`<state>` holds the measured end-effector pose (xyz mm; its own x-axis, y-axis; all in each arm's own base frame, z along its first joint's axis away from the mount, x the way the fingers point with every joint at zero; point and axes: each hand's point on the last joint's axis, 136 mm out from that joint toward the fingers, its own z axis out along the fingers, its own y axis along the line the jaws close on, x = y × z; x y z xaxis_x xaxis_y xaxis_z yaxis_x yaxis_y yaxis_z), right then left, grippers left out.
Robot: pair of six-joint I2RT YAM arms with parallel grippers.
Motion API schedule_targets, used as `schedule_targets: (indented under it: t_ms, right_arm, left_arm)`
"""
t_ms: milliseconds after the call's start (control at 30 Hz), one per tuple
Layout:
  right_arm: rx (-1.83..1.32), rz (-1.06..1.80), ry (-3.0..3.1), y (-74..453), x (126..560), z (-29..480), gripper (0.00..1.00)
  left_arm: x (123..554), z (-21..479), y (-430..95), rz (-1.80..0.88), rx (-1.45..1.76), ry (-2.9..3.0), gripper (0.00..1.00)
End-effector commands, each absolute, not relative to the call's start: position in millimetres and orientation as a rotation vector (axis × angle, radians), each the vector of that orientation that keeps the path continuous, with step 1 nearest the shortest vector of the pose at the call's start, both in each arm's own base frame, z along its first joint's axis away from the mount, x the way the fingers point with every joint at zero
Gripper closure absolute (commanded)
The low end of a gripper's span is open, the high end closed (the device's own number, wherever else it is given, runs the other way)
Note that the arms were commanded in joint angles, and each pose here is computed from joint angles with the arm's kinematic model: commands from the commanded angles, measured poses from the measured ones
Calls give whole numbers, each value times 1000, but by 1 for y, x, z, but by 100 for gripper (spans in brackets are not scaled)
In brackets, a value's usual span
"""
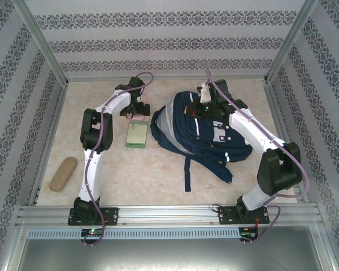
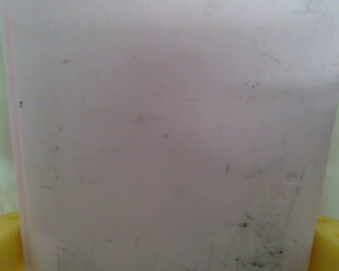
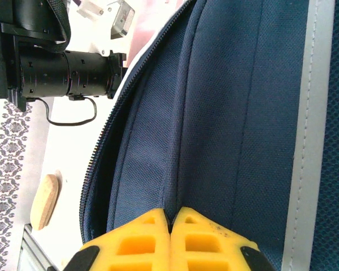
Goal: Pack the student bag
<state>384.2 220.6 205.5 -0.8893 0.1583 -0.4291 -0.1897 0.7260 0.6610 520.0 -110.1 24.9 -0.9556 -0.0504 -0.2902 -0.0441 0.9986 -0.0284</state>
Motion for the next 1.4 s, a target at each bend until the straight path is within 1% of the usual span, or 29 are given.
schedule_targets:
  t_ms: [0,33,67,233,400,600,700,867,1000,1167,1367]
  right_arm:
    - [-73,1071,2410,233,382,220,100]
    - [-71,1069,2412,233,382,219,100]
    - [-70,1069,2412,233,382,219,99]
    - [-66,1072,2409,233,383,218,99]
    - [-53,1064,2392,228,388,223,99]
    - [-14,1133,2325,214,398,244,100]
    - [-6,1176,2282,207,402,259,100]
    - [6,1252,2213,197,404,283,100]
    - [-4,1307,2178,194,401,296,100]
    - [-33,1357,2154,197,394,306,100]
    - [-36,1400,2148,200,390,305,100]
  left_arm:
    - [510,23,-110,-39,-64,2880,9]
    - [510,29,-111,-54,-65,2864,17]
    - [511,37,-112,-72,-70,2845,20]
    - [512,71,-116,-123,-99,2782,18]
    - [503,104,-126,-184,-113,2733,19]
    - [475,138,-153,-289,-102,2682,19]
    - [457,151,-174,-366,-90,2667,20]
    - [424,154,-224,-464,-25,2678,20]
    - [408,148,-265,-531,36,2682,20]
    - [402,140,-307,-595,85,2683,20]
    - [404,127,-339,-620,140,2682,20]
